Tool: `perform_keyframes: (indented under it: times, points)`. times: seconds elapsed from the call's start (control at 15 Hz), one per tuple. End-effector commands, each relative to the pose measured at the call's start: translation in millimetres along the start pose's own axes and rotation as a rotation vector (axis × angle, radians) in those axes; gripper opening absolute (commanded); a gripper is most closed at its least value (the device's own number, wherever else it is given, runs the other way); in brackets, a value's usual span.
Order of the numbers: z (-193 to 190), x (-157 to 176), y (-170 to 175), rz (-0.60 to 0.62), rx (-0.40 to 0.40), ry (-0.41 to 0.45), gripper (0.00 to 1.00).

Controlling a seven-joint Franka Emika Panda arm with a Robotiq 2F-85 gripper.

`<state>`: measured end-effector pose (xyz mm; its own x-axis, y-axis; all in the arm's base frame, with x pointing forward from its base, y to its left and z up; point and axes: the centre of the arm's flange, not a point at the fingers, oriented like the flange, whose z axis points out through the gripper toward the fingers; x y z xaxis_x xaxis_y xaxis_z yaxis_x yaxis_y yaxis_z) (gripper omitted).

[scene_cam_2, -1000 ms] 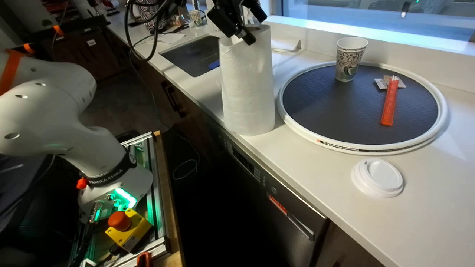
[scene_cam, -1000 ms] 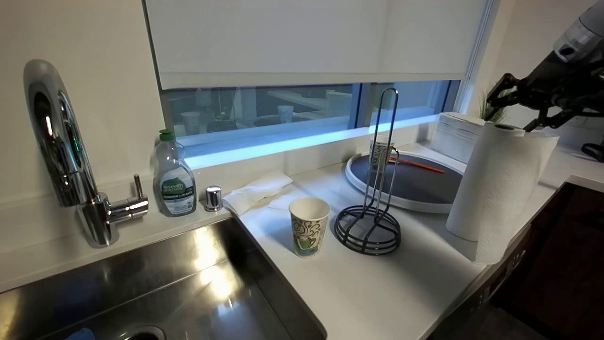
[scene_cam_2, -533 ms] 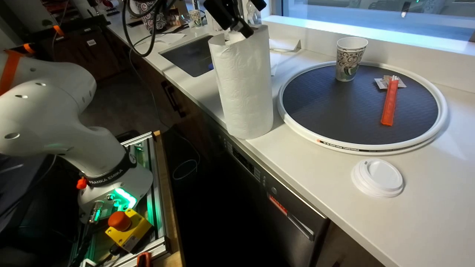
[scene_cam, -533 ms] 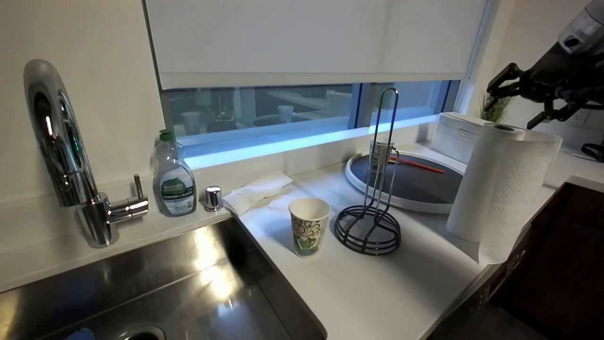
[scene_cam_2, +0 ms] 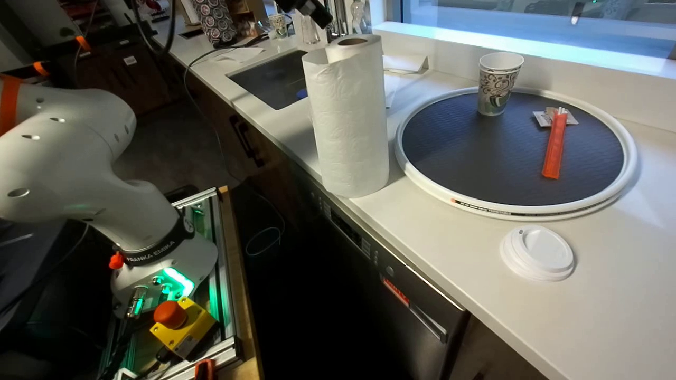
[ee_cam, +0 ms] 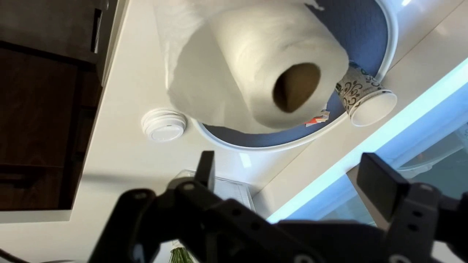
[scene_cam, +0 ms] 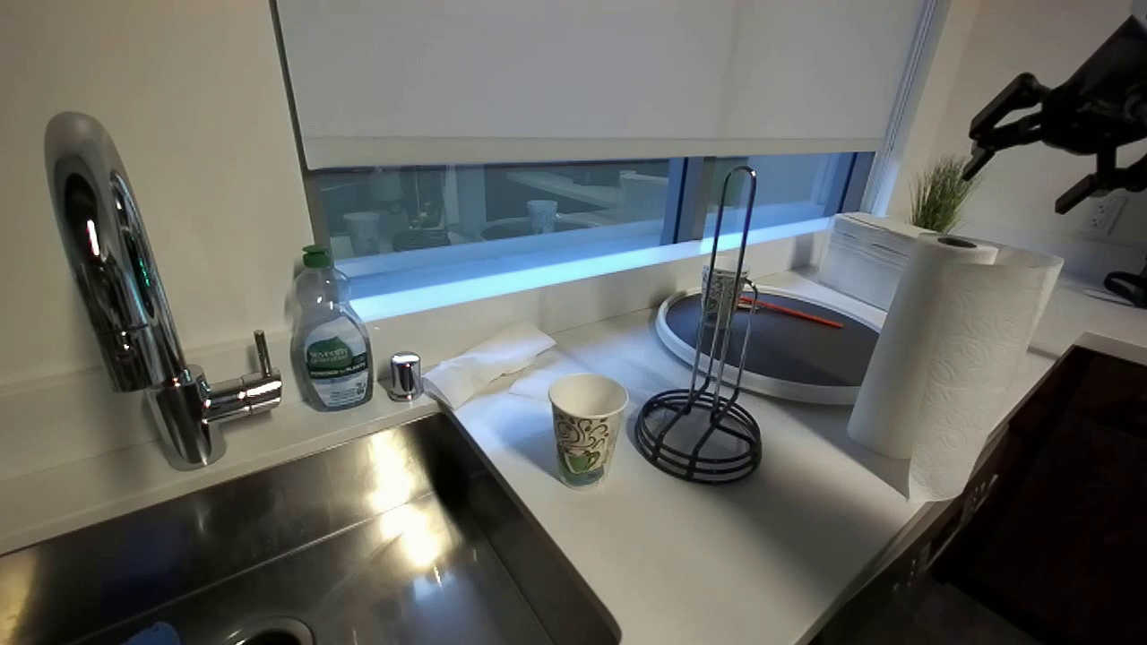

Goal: Move the paper towel roll to the counter

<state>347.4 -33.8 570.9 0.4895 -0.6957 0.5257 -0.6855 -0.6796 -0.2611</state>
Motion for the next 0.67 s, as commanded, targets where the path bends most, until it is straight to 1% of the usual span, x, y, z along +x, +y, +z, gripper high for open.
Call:
perform_keyframes:
  times: [0.0,0.4,0.6]
  points:
    - [-26.6,2.9,6.4,-0.037,-0.006,-0.015,1.00]
    - [-40.0,10.1,7.0,-0.094,0.016,-0.032,1.00]
    - [-44.1,7.9,4.3,-0.156,0.035,-0.040,1.00]
